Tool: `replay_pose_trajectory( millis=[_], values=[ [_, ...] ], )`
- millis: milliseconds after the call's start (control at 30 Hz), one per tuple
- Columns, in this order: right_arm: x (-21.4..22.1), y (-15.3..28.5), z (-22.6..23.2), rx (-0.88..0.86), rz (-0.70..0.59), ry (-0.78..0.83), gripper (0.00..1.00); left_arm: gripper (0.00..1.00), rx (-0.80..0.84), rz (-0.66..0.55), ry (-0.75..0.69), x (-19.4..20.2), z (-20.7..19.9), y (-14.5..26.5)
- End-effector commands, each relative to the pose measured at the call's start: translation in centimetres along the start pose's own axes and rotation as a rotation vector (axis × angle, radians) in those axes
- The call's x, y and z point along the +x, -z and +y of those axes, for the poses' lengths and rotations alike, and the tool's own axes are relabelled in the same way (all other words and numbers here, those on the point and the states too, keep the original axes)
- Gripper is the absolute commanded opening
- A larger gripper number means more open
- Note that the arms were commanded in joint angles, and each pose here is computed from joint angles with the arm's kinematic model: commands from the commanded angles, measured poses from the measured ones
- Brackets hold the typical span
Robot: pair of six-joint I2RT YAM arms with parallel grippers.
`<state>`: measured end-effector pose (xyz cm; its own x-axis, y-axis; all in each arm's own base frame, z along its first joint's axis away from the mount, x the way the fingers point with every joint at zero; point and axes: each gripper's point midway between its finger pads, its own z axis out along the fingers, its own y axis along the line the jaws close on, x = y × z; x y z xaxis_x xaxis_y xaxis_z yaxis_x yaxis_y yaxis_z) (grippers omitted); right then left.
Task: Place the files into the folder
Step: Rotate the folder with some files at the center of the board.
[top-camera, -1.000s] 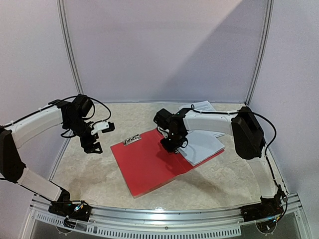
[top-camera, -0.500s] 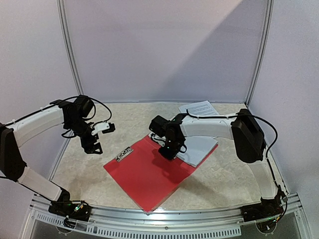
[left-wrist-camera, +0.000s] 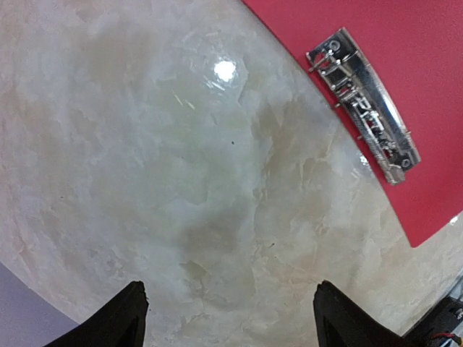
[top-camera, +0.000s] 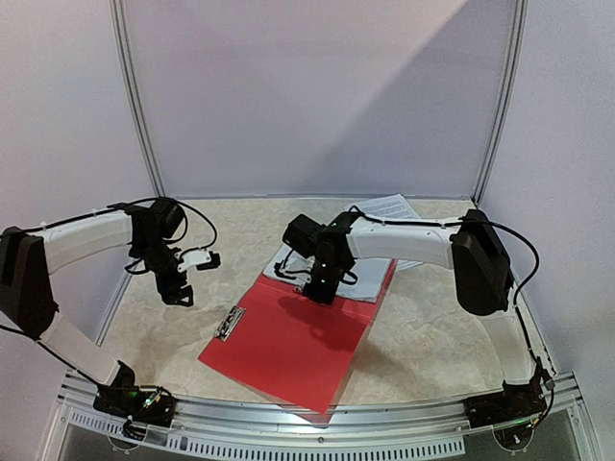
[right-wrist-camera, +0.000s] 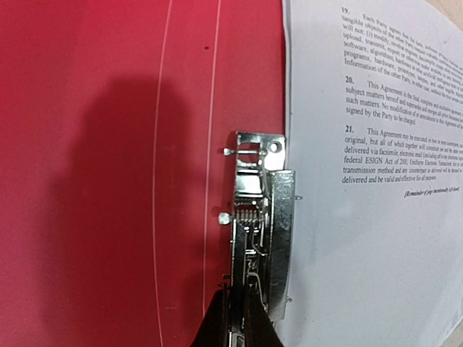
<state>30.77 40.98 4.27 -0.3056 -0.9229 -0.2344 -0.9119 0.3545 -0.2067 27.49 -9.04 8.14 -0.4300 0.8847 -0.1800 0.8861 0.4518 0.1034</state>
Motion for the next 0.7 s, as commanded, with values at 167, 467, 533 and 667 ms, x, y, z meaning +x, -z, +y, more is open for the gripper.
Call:
replay_pose_trajectory(
  millis=[167,467,533,667],
  values=[
    [-4.4,-1.0,-2.2,0.135,-0.112,0.287,0.12,0.73,0.056,0.091,-0.096,1.9,-2.9,-4.9],
    [-7.9,2.6,-4.4,0.225,-0.251,0.189,0.38,0.63,0.033,0.169,-0.253,2.0,-5.4,-7.5],
    [-8.3,4.6,-4.8,0.213,-0.302,0.089,0.42,0.62,0.054,0.168,-0.269,1.6,-6.0,-7.6],
    [-6.6,8.5,-6.7,0.146,-0.382,-0.231,0.54,0.62,0.055,0.193,-0.343,1.0,-6.8,-8.0]
  ],
)
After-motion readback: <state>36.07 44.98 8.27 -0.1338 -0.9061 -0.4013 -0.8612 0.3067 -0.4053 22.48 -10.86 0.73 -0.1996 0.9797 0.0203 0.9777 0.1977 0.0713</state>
